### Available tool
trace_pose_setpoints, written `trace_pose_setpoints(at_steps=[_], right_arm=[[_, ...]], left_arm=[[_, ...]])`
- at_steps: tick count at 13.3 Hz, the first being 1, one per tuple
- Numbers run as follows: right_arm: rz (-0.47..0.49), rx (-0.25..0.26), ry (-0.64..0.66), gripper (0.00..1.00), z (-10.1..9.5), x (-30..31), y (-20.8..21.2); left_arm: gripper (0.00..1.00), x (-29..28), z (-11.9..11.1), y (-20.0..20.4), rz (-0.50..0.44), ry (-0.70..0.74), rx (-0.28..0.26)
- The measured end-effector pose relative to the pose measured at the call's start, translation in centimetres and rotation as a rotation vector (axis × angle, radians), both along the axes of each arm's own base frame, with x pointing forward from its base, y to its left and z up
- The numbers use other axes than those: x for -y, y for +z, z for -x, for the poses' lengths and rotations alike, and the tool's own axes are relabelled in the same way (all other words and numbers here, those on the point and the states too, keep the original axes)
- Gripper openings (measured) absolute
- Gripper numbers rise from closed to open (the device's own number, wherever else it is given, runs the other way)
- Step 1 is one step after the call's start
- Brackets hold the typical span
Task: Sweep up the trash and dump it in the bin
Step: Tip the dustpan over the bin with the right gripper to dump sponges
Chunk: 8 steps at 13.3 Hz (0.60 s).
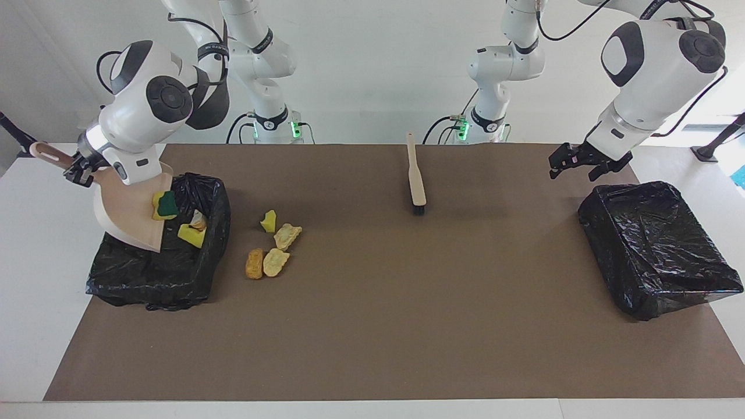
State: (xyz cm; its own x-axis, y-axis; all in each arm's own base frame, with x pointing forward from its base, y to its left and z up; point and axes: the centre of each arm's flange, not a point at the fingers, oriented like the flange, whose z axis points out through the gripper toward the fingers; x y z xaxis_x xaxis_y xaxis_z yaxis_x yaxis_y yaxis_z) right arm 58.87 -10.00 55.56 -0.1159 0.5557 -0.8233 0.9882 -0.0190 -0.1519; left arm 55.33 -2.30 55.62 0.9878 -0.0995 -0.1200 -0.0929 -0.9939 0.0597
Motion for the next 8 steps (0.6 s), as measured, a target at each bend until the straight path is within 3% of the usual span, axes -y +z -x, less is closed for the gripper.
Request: trace_pose_setpoints(at_steps=[5,8], right_arm=[[-0.017,0.014,-0.048,0.31,0.4,1.4,-0.1],[-0.062,0.062,-0.151,0.31,2.2,4.4,2.5]], left_arm=[[1.00,0.0,0.0,0.0,0.000,0.000,0.000],[1.00,0.0,0.0,0.0,0.000,0.000,0.000]])
